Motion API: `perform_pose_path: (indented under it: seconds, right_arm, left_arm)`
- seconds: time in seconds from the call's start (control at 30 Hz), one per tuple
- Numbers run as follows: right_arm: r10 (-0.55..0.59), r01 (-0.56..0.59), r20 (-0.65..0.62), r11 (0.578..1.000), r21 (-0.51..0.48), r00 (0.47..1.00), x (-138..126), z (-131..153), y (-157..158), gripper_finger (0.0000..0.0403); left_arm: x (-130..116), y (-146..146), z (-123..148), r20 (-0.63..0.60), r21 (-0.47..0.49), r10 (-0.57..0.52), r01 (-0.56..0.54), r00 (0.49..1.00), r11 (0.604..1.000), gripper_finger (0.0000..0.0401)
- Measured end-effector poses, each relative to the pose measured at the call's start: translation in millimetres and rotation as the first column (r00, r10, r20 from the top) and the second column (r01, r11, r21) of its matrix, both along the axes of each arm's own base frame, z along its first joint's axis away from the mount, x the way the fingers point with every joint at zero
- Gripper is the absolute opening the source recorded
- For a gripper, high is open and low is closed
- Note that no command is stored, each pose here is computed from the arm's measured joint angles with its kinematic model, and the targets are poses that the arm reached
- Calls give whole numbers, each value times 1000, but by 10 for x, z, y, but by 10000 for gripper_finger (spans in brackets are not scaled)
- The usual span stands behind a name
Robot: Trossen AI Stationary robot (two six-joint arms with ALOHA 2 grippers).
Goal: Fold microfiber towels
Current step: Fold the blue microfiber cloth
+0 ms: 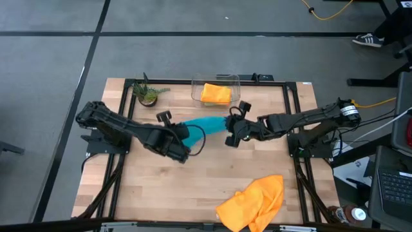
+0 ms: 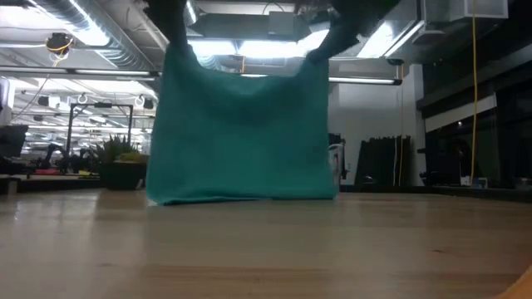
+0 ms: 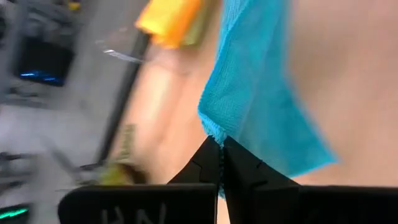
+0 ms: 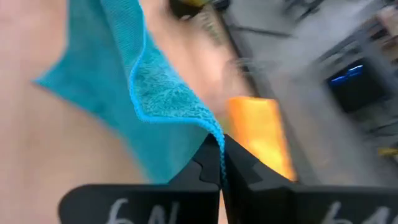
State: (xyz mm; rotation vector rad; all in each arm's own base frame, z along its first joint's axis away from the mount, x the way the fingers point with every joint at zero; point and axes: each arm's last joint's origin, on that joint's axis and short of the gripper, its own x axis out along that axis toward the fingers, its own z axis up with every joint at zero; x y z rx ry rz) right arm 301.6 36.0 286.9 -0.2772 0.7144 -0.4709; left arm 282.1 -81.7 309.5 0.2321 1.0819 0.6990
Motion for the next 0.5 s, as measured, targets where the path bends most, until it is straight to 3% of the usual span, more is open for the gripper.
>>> perform_pose_path:
  seconds: [0.33,0.43,0.5]
  right_arm:
    - [116,-98,-50,959,267,992,-271,-523,577,0]
    - [129,-116,-37,960,255,991,-341,-538,730,0]
    - [104,-100,-13,978,186,994,-365,-526,772,0]
  left_arm:
    - [112,-680,-454,185,-258,-102,149,977,955,0]
    - [65,-777,-513,200,-237,-135,182,970,954,0]
    - [53,-763,-516,204,-193,-133,173,970,966,0]
